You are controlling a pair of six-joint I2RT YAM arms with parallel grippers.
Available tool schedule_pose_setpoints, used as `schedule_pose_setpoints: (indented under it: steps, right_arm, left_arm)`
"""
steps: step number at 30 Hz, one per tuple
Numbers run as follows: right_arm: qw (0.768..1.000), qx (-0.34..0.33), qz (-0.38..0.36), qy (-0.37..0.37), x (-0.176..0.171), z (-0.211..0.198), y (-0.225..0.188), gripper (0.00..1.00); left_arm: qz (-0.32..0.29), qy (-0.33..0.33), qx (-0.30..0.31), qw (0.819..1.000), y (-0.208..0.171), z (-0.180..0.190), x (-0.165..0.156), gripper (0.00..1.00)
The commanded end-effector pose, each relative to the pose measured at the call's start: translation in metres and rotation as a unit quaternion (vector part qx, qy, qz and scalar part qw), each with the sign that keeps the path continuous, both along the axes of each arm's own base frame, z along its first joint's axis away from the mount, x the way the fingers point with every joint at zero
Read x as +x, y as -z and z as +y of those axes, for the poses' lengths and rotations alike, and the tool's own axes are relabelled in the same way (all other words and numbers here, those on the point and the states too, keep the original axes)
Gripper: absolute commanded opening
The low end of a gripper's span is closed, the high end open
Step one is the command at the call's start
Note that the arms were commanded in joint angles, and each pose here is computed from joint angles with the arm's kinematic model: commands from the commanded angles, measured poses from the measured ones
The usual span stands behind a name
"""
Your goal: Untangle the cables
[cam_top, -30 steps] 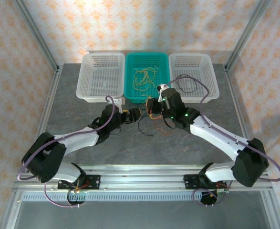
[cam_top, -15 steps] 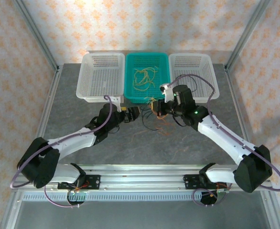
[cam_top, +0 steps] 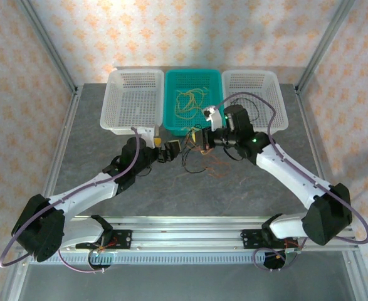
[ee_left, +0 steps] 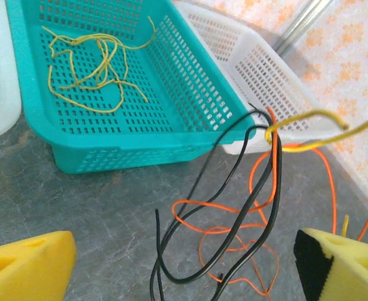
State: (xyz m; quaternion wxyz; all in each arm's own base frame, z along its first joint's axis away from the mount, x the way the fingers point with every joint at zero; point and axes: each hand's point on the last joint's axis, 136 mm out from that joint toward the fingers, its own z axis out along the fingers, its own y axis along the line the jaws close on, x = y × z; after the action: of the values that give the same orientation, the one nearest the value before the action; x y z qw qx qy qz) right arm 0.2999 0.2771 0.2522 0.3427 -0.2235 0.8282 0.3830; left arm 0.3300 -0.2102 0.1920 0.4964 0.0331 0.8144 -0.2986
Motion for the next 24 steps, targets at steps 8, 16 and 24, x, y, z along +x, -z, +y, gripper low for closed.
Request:
schedule_pose_setpoints:
  steps: [8,16,24]
  right_arm:
    - [0.999,0.038,-0.003,-0.008,0.003,0.008,-0.032,0.00]
    - [0.998,0.053,0.014,-0.017,-0.002,0.011,-0.034,0.00]
    - [0.998,0.061,0.021,-0.019,-0.005,0.012,-0.036,0.00]
  left_arm:
    - [-0.027,0.058,0.054,0.996,-0.006,-0.017,0.006,0.94]
    - [-0.031,0.083,0.045,0.995,-0.007,-0.032,0.015,0.94]
    - [-0.029,0.083,0.037,0.995,-0.002,-0.040,0.026,0.88]
